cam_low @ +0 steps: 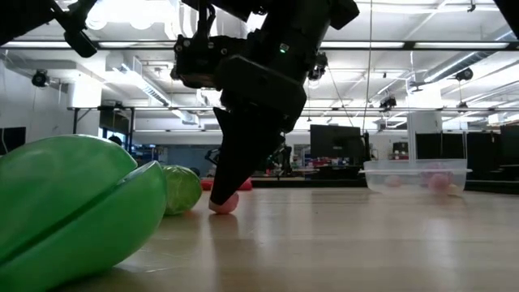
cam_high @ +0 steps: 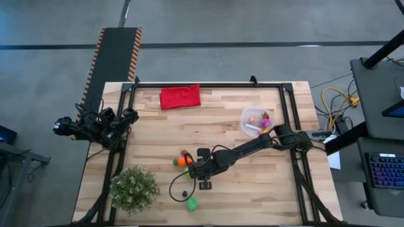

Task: Pick and placing Produce into tupperware
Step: Put the pink peach into the transparent container

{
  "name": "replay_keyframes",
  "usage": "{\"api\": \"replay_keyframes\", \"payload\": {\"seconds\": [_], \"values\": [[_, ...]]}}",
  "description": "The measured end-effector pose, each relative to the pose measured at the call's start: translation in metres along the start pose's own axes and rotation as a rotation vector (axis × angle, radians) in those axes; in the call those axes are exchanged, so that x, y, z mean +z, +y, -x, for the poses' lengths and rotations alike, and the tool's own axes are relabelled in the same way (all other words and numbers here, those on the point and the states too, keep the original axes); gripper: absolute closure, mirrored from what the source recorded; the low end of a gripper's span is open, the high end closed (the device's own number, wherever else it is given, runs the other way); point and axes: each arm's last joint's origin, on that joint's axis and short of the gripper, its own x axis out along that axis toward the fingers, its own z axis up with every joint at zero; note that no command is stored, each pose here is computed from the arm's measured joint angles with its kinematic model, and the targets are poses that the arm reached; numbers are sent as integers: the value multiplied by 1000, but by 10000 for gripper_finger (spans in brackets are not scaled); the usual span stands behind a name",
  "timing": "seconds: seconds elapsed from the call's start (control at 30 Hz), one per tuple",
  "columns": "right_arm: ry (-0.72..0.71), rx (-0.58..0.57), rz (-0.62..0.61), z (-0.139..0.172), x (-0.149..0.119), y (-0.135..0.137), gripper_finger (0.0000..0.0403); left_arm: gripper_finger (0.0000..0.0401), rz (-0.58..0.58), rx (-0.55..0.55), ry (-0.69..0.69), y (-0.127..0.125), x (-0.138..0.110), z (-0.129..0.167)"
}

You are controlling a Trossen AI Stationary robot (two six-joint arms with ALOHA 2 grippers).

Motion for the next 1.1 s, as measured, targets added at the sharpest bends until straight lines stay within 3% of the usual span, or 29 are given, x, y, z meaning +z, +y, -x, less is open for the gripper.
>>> {"api": "replay_keyframes", "payload": {"seconds": [0.23, 0.43, 0.6, 0.73, 0.87, 1.0, 1.1], "values": [[4, -7, -29, 25, 2, -4, 286, 209, 1, -1, 0, 0, 0, 0], [61, -86, -144, 93, -4, -20, 289, 209, 0, -1, 0, 0, 0, 0], [129, -253, -335, 168, -27, -43, 291, 209, 0, -3, 3, 0, 0, 0], [252, -421, -558, 206, -62, -77, 285, 209, -1, -3, 4, 0, 0, 0], [291, -472, -693, 217, -95, -111, 286, 209, -1, -3, 3, 0, 0, 0], [418, -494, -796, 203, -136, -150, 286, 209, 0, -4, 2, 0, 0, 0], [423, -408, -904, 187, -163, -177, 285, 209, 0, -4, 2, 0, 0, 0]]}}
